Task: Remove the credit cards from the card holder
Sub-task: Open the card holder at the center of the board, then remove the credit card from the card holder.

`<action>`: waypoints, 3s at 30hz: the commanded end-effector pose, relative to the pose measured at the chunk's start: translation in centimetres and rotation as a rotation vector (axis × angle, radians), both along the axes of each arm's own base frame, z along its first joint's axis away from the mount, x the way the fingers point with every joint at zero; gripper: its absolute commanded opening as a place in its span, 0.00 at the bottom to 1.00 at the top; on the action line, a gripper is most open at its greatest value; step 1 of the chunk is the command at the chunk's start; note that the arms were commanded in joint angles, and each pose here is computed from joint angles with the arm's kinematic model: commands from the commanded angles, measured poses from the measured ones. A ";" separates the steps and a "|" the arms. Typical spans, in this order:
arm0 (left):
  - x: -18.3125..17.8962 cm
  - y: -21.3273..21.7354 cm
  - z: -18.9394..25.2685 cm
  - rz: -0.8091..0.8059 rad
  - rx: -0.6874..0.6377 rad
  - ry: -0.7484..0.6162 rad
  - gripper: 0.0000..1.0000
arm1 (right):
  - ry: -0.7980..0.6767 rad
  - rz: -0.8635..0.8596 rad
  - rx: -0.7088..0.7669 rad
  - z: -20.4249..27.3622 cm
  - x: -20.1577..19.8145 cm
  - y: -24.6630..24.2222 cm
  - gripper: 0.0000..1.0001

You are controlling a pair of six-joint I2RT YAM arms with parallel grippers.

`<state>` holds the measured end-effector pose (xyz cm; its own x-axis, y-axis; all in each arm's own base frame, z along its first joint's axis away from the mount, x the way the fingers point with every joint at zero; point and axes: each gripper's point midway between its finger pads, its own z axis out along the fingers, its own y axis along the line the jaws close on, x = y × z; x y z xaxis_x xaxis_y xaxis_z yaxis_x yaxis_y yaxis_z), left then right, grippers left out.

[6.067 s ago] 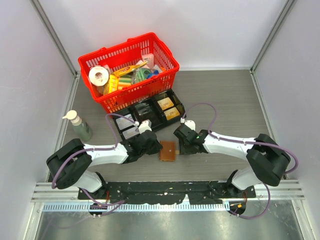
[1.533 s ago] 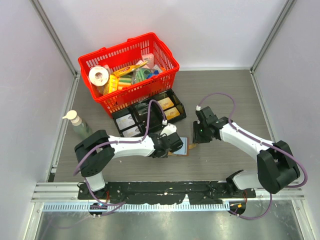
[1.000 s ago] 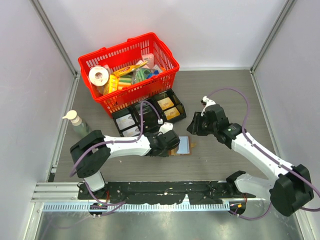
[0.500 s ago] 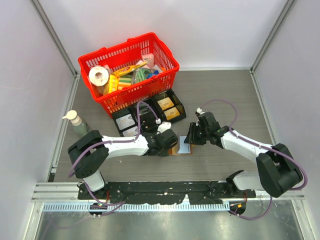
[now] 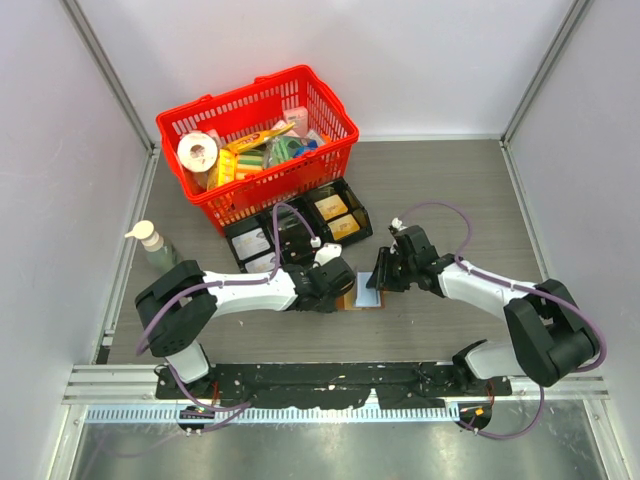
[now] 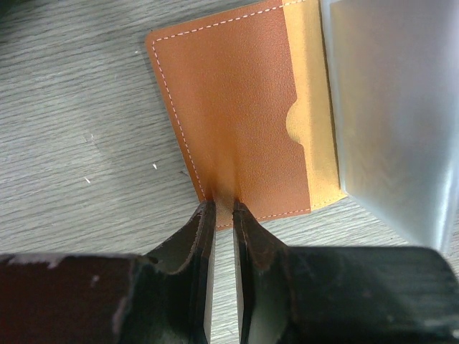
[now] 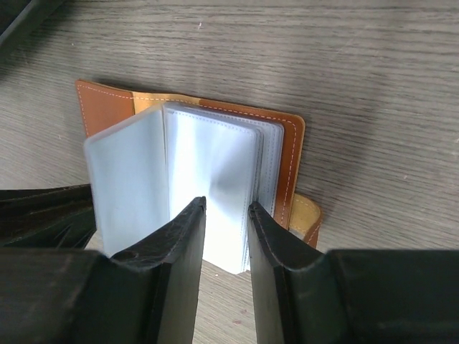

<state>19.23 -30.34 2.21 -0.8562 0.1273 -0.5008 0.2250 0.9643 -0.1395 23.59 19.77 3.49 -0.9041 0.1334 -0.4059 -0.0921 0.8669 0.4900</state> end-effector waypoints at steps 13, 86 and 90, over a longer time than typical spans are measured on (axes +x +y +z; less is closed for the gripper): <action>-1.3 -1.2 -1.1 -0.029 -0.064 0.064 0.18 | -0.014 0.057 0.094 1.1 0.0 2.7 0.32; 1.8 2.4 0.7 0.142 -0.264 0.016 0.18 | -0.154 0.348 0.076 5.0 -0.3 9.6 0.51; 1.3 2.8 -0.2 0.142 -0.239 0.037 0.13 | -0.179 0.337 0.103 4.8 0.6 9.7 0.49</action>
